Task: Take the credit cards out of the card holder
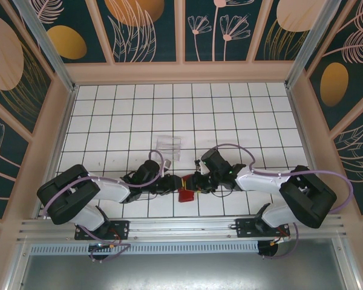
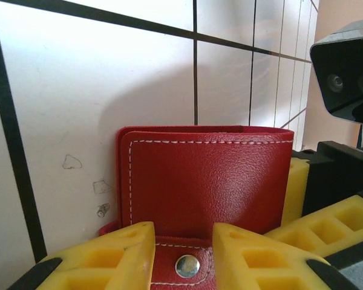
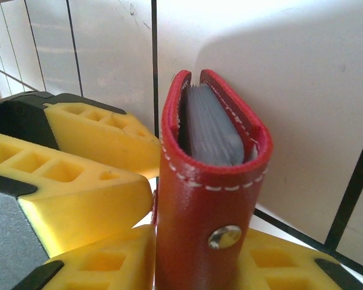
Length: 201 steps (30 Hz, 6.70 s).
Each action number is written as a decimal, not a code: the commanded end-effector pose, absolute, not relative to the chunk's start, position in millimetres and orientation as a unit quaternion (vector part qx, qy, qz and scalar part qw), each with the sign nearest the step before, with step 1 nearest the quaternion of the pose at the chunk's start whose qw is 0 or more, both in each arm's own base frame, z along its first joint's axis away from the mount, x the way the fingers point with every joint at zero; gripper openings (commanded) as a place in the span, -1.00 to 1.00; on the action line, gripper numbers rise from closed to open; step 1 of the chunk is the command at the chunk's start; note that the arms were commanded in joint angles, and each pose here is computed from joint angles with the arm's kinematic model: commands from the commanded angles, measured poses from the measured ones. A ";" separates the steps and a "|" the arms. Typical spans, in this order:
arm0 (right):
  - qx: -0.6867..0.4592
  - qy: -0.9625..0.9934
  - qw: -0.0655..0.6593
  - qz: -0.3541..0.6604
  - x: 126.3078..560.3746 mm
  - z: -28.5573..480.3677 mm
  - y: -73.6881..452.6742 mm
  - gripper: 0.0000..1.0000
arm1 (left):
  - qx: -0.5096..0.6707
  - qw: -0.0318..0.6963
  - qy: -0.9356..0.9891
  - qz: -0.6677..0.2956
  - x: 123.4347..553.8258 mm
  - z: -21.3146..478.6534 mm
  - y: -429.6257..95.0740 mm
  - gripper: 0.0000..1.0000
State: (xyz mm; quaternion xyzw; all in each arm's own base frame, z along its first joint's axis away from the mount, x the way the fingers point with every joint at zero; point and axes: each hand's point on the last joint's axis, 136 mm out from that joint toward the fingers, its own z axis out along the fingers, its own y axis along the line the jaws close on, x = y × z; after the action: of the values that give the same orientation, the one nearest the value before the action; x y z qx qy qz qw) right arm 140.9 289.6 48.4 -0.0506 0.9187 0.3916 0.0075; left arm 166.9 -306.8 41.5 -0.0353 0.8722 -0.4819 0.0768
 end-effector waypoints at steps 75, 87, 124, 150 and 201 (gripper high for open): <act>-0.251 0.778 0.297 0.494 178.7 265.5 292.1 -1.00 | 0.663 0.545 0.500 -0.112 207.1 262.7 -308.2 -0.27; -0.246 0.781 0.297 0.491 180.1 266.6 292.0 -1.00 | 0.694 0.504 0.508 -0.078 210.1 245.2 -301.6 -0.32; -0.227 0.799 0.299 0.469 183.6 259.2 288.4 -1.00 | 0.669 0.516 0.534 -0.037 221.3 247.3 -288.0 -0.67; -0.201 0.809 0.296 0.465 184.9 250.2 282.9 -1.00 | 0.638 0.548 0.534 -0.088 201.3 268.3 -280.9 -0.28; -0.186 0.795 0.288 0.500 186.7 270.6 297.1 -1.00 | 0.689 0.458 0.556 -0.079 207.4 225.2 -309.0 -0.23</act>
State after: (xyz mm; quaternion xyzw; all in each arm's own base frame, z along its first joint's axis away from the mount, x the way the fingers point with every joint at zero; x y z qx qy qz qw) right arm 186.3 286.0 233.5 -0.1772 0.8306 0.4597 0.2597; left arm 204.6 -310.9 231.7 0.6863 0.5435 -0.0959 0.4737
